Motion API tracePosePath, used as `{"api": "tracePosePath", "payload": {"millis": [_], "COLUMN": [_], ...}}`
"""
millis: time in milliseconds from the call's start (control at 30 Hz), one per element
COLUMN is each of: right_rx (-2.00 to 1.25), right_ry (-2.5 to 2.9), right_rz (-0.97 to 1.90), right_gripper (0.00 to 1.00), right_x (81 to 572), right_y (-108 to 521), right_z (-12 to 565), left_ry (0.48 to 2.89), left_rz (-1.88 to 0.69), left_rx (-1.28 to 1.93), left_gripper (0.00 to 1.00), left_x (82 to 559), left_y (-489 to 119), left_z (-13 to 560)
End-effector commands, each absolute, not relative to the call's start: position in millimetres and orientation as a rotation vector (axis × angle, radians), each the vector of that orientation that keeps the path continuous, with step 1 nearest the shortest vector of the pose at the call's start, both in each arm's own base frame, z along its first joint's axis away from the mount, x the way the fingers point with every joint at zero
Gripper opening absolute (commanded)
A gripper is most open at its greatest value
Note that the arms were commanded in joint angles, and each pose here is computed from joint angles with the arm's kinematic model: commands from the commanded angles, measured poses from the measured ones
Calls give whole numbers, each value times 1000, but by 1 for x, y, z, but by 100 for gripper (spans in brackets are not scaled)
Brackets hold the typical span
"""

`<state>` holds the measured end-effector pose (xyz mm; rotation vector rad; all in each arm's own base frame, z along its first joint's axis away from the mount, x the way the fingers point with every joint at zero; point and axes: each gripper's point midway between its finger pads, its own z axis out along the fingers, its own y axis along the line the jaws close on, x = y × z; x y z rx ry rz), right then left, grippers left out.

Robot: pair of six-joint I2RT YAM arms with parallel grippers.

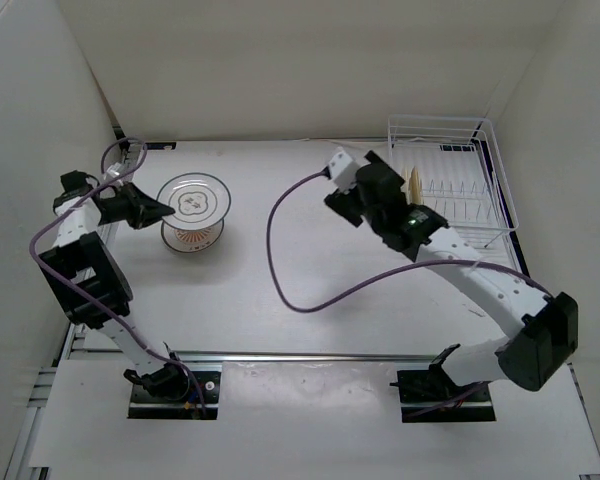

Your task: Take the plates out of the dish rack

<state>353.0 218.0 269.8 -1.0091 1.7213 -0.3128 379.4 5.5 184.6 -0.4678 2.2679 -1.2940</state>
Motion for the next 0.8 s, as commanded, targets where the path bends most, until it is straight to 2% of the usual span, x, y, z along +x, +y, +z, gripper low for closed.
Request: {"api": "tracePosePath", "payload": {"millis": [0, 133, 367, 600, 767], "right_rx": [-854, -917, -830, -824, -794], "right_ry": [1797, 1781, 1832, 1826, 1819], "right_rz": [-225, -171, -125, -134, -119], "right_gripper": [99, 99, 99, 99, 99], "right_x": [353, 352, 351, 346, 347], "right_y": [175, 143, 97, 90, 89], "right_z": [292, 304, 316, 314, 316], "left_ry": [2206, 2198, 2237, 2319, 2350], "left_rz": [-1342, -1331, -1301, -1170, -1165], "left_rx": [-557, -597, -626, -681, -706], "left_gripper": [10, 10, 10, 10, 10], "left_x": [391, 402, 416, 423, 421], "left_y": [33, 56, 68, 85, 86], "left_z": [182, 167, 140, 108, 93]}}
